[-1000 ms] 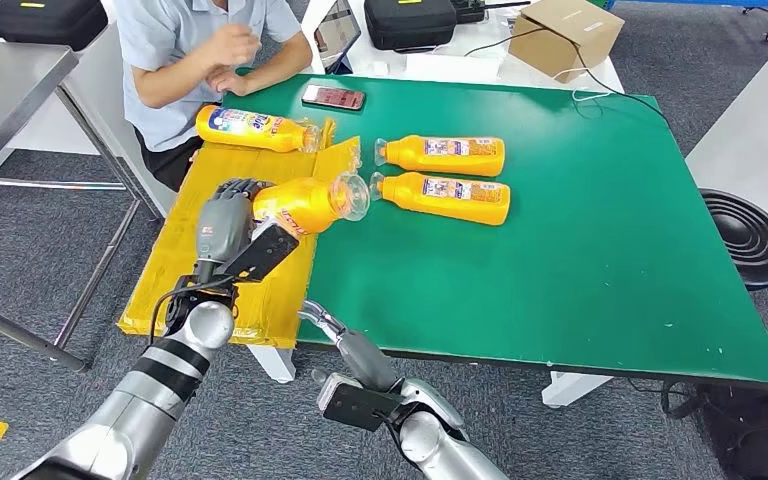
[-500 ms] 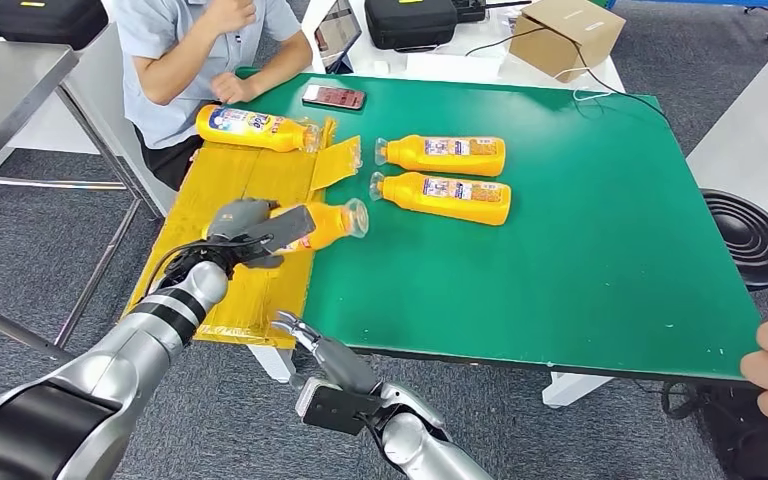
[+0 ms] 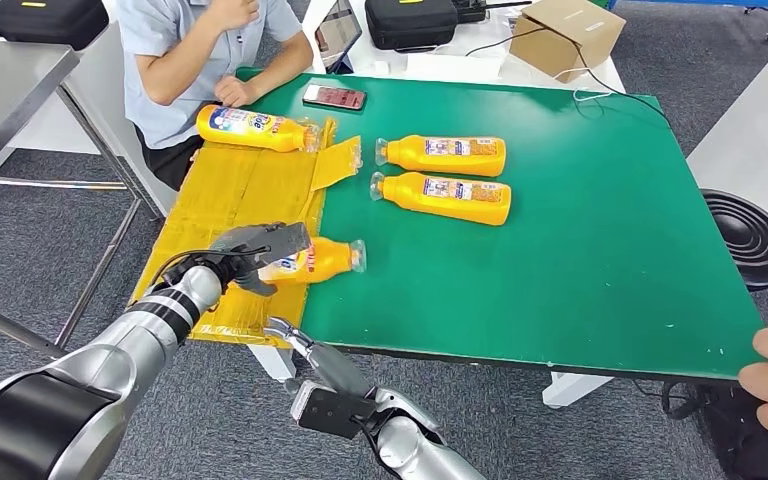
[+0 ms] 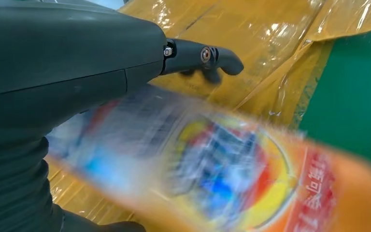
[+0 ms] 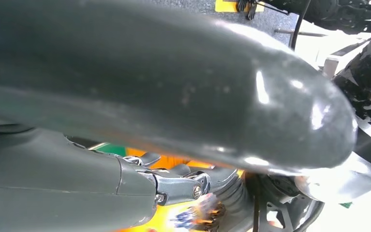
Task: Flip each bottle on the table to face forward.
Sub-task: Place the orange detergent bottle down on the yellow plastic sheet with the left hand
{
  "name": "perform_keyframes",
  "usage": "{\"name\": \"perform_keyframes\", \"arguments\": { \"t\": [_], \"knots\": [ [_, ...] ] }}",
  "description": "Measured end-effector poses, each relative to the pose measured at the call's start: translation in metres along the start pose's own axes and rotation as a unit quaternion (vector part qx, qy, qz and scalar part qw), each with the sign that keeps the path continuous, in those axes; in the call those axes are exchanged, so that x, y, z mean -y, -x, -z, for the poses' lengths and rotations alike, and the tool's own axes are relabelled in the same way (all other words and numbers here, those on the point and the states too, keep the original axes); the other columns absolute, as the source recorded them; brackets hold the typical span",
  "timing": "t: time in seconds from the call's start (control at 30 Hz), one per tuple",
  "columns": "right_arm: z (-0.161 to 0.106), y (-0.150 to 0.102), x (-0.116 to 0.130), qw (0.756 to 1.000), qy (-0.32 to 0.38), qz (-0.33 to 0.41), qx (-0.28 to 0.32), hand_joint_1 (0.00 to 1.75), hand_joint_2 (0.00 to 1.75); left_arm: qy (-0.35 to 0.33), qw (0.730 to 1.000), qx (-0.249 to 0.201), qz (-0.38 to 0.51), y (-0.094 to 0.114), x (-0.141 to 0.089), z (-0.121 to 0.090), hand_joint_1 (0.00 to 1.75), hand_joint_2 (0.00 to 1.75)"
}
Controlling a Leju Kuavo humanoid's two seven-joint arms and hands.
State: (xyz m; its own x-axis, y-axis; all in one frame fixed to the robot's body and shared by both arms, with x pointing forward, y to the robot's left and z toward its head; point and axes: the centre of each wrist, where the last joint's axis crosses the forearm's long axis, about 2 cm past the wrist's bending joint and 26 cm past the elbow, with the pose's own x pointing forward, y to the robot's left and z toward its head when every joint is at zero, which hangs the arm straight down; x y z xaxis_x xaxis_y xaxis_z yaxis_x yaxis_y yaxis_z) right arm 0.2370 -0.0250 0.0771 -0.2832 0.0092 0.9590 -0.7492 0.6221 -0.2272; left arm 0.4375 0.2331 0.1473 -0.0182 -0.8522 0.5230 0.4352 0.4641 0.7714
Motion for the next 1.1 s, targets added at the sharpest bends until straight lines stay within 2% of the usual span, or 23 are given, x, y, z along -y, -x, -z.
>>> {"name": "perform_keyframes", "arguments": {
  "t": [0.43,0.57,0.73,0.83,1.1],
  "knots": [
    [-0.001,0.002,-0.003,1.000,-0.001,0.015,-0.009,0.00,0.00,0.015,0.999,0.031,-0.007,0.006,0.001,-0.001,0.00,1.75],
    [-0.002,0.003,-0.003,1.000,0.006,0.015,-0.011,0.00,0.00,-0.008,0.993,0.090,-0.073,0.009,0.001,-0.002,0.00,1.75],
    [-0.006,0.007,0.000,1.000,0.018,0.008,-0.018,0.00,0.00,-0.088,0.962,0.180,-0.186,0.011,0.004,-0.011,0.00,1.75],
    [-0.009,0.009,0.000,1.000,0.021,0.007,-0.021,0.00,0.00,-0.121,0.948,0.203,-0.215,0.008,0.007,-0.018,0.00,1.75],
    [-0.012,0.011,0.000,0.999,0.023,0.005,-0.024,0.00,0.00,-0.157,0.926,0.239,-0.247,0.005,0.006,-0.030,0.00,1.75]
  ]
}}
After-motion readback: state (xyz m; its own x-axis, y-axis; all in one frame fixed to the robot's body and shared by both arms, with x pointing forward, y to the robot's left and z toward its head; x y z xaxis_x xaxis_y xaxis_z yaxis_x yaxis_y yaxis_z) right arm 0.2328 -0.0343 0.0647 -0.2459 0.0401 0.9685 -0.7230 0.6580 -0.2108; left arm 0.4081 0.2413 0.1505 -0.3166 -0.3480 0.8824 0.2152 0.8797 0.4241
